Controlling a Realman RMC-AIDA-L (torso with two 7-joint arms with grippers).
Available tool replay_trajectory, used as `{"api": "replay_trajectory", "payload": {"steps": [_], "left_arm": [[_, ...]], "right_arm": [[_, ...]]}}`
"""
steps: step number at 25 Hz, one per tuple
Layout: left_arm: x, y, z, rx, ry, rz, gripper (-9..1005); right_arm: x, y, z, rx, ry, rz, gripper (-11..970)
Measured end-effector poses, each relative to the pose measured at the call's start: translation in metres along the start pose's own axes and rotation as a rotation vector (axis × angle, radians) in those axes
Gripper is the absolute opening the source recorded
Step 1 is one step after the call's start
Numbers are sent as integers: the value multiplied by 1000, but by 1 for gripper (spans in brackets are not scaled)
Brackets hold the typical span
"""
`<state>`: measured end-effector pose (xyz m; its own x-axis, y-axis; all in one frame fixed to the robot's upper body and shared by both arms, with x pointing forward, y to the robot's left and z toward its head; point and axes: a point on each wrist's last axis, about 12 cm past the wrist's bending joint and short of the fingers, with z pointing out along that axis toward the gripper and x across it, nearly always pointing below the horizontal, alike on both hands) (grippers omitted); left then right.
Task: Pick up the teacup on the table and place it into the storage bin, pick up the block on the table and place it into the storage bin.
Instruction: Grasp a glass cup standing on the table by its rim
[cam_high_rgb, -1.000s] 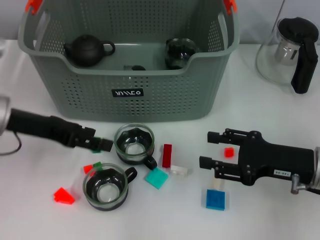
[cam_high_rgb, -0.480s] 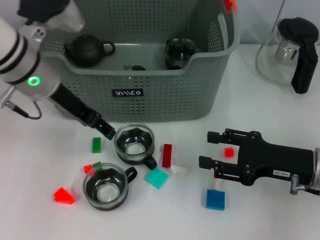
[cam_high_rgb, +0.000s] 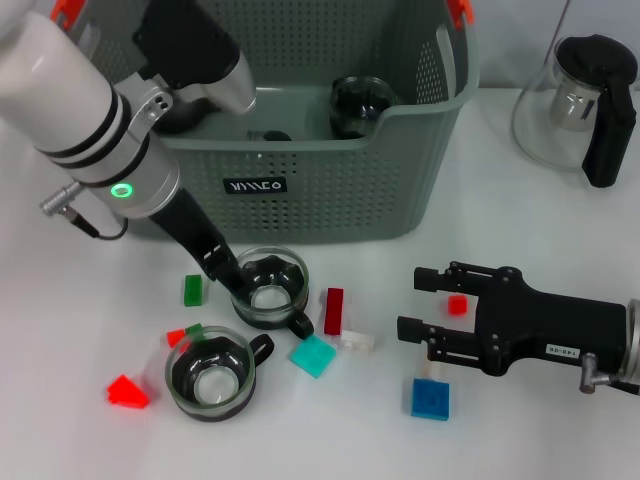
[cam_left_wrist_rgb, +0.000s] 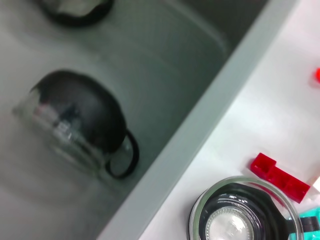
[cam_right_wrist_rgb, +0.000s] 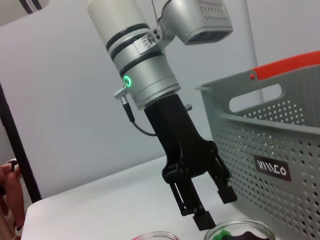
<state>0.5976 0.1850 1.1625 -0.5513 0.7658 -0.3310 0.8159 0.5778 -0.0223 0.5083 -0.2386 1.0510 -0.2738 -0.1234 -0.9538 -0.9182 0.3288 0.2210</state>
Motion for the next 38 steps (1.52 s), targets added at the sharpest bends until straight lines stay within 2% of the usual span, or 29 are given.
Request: {"api": "replay_trajectory", "payload": {"steps": [9, 19, 30, 38], "left_arm": [[-6, 2, -1, -35, -24, 115, 793], [-7, 1, 19, -30, -9, 114, 756], [-9, -1, 30, -55, 10, 148, 715], [-6, -1, 32, -61, 19, 146, 598]], "right_arm": [[2, 1, -1, 0, -1, 12, 713], [4, 1, -2, 5, -1, 22, 712], [5, 1, -2, 8, 2, 25, 712], [5, 1, -1, 5, 6, 25, 713]]}}
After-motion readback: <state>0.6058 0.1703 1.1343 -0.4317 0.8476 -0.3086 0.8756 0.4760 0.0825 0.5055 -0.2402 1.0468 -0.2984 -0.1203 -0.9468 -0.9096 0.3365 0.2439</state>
